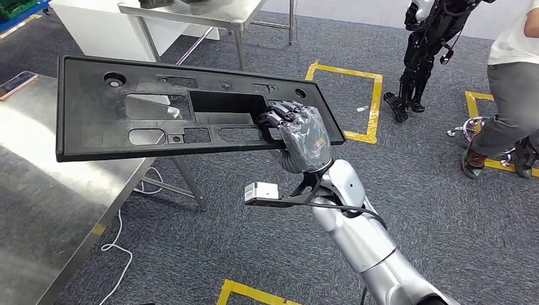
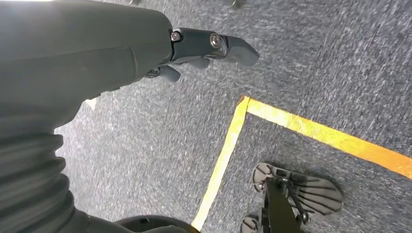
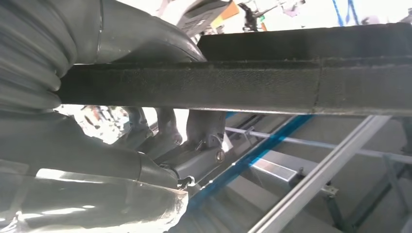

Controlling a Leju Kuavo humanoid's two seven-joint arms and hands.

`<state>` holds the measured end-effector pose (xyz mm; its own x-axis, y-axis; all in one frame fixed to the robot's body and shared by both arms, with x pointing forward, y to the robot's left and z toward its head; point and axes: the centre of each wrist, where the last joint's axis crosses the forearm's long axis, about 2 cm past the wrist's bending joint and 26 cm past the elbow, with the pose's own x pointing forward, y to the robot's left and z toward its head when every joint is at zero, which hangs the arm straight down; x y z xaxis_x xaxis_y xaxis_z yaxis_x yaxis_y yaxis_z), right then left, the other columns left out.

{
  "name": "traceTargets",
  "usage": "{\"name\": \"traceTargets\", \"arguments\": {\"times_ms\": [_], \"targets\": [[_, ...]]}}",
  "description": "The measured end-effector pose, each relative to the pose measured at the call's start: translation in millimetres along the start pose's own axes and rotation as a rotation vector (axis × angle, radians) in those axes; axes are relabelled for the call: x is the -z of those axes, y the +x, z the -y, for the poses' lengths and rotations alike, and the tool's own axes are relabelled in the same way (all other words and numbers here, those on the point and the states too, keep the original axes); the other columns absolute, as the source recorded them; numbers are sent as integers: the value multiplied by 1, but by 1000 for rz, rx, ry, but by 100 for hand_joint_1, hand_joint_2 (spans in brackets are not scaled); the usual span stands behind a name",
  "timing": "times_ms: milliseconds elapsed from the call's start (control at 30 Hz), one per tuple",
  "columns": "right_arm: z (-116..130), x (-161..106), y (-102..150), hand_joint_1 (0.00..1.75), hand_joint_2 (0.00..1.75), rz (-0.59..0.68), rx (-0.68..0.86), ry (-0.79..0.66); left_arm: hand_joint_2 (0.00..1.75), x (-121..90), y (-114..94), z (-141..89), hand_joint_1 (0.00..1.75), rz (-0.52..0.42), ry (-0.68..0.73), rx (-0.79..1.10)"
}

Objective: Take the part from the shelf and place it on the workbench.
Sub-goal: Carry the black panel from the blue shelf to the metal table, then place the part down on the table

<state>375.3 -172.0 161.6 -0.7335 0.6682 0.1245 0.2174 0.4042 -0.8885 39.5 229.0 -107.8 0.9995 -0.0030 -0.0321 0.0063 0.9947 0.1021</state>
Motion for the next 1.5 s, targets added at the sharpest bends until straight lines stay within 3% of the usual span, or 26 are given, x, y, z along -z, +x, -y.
{"name": "traceTargets", "arguments": {"times_ms": [1000,1200,1500], "targets": [[3,-30,-16,175,175,-77,-43,20,175,1,2,-4,0,6,4,77],[10,-31,-31,175,175,-104,-58,41,175,1,3,-6,0,15,8,92],[31,-13,-60,175,175,-119,-87,30,175,2,6,-11,0,25,16,110]]}}
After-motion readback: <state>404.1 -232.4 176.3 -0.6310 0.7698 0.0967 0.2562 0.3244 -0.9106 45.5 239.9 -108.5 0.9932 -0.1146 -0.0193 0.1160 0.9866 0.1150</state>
